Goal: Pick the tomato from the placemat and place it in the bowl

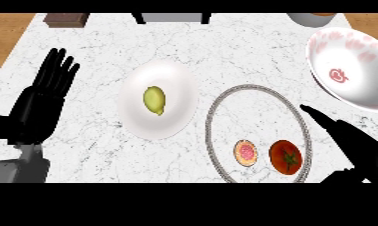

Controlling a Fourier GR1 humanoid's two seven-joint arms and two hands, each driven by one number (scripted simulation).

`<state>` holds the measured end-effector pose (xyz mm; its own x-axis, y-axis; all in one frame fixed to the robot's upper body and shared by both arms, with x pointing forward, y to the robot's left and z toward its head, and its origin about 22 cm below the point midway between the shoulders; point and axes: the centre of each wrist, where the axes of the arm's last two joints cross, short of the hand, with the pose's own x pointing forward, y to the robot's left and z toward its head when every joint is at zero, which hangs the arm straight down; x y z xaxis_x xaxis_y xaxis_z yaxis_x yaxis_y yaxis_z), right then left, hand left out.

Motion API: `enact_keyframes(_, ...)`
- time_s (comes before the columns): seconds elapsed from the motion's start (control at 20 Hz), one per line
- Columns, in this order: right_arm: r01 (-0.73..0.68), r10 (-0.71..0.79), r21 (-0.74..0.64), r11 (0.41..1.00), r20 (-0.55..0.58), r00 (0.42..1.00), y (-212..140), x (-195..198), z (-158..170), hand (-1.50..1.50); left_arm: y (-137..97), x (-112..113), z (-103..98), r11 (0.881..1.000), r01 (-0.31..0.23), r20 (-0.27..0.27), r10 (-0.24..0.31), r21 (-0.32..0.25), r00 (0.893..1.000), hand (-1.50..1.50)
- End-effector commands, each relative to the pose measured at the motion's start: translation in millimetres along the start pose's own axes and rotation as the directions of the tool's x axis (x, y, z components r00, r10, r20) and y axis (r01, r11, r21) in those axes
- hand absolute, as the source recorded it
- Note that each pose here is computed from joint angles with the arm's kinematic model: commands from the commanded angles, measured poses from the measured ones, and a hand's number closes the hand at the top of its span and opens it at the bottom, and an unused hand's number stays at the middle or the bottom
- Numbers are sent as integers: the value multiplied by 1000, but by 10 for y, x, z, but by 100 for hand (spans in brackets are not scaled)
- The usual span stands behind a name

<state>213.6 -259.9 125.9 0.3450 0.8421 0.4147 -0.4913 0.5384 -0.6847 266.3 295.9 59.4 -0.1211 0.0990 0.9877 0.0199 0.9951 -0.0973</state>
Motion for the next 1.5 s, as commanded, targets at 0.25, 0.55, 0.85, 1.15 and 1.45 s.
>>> enact_keyframes(0.25,-45,47,-112,993,14,999,468,-78,-121,-150,38,13,-47,1000,-7,-5,7,17,1000,0)
enact_keyframes(0.55,-40,42,-114,993,9,999,482,-267,-342,-150,61,74,-74,1000,8,-2,-8,-2,1000,0)
enact_keyframes(0.85,-73,72,-61,995,-20,997,608,-513,-449,-150,56,16,-25,1000,4,7,-4,6,1000,0)
enact_keyframes(1.15,-65,64,-53,996,-24,998,422,-263,-699,-150,206,-104,-100,1000,10,11,-11,17,1000,0)
enact_keyframes(1.45,-194,195,-43,980,17,981,628,-264,-770,150,148,129,-166,1000,-4,4,4,9,1000,0)
